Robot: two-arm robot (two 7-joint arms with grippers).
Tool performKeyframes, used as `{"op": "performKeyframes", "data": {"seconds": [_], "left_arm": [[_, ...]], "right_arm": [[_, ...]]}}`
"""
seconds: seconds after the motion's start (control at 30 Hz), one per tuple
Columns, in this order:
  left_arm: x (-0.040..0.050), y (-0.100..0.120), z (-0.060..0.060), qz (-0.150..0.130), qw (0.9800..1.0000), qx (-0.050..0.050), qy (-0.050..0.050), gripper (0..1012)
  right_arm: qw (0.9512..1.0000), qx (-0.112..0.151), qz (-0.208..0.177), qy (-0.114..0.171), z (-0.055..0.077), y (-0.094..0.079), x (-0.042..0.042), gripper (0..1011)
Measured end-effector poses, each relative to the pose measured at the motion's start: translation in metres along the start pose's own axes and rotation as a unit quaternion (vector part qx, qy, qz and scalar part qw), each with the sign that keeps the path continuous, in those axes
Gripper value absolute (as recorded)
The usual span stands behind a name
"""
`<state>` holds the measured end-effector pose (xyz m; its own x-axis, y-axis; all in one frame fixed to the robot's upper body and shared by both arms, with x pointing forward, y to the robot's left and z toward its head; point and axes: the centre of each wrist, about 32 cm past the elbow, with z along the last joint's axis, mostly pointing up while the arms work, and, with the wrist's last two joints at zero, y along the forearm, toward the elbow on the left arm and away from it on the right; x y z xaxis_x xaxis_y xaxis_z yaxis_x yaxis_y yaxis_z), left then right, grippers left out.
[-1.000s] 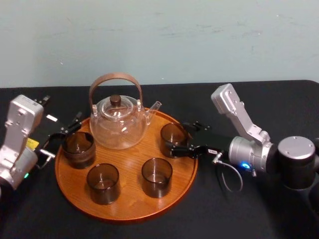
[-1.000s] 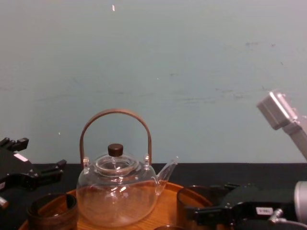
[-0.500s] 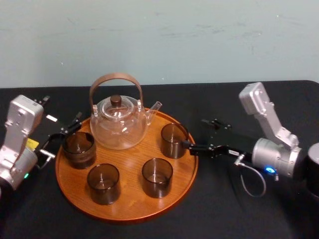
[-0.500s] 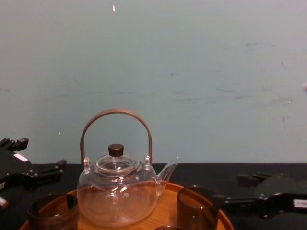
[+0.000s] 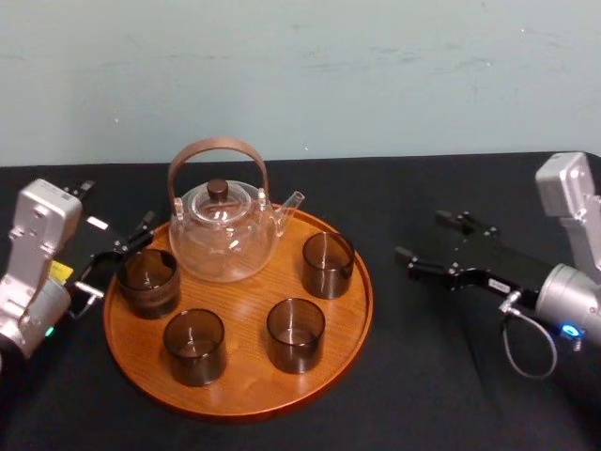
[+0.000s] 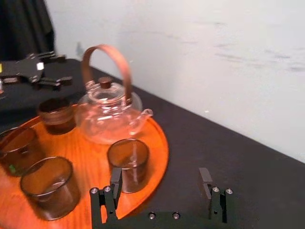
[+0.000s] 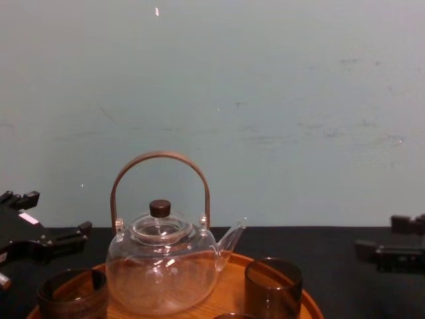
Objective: Pick up the glass from the table and place it on the tray.
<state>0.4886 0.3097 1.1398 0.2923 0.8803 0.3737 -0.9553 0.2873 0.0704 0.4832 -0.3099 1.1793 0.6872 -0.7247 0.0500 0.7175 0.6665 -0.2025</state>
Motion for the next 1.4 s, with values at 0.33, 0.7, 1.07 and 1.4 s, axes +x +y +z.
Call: {"op": "performKeyframes", "data": {"seconds": [0.33, 0.7, 1.07, 1.4], "left_arm": [[0.0000, 0.000, 0.000, 0.000, 1.0000, 0.000, 0.000, 1001], [0.0000, 0.000, 0.000, 0.000, 1.0000, 0.000, 0.000, 1001], [0.0000, 0.000, 0.000, 0.000, 1.0000, 0.000, 0.000, 1001], [0.0000, 0.000, 0.000, 0.000, 1.0000, 0.000, 0.000, 1001]], "right_arm": [[0.9950, 0.030, -0.095, 0.009, -0.005, -0.012, -0.0051, 1002], [0.9837, 0.045, -0.173, 0.019, -0.015, -0.005, -0.0108, 1002], [0.9810, 0.042, -0.188, 0.025, -0.020, 0.006, -0.0137, 1002], [0.9812, 0.042, -0.187, 0.025, -0.019, 0.005, -0.0134, 1002]]}}
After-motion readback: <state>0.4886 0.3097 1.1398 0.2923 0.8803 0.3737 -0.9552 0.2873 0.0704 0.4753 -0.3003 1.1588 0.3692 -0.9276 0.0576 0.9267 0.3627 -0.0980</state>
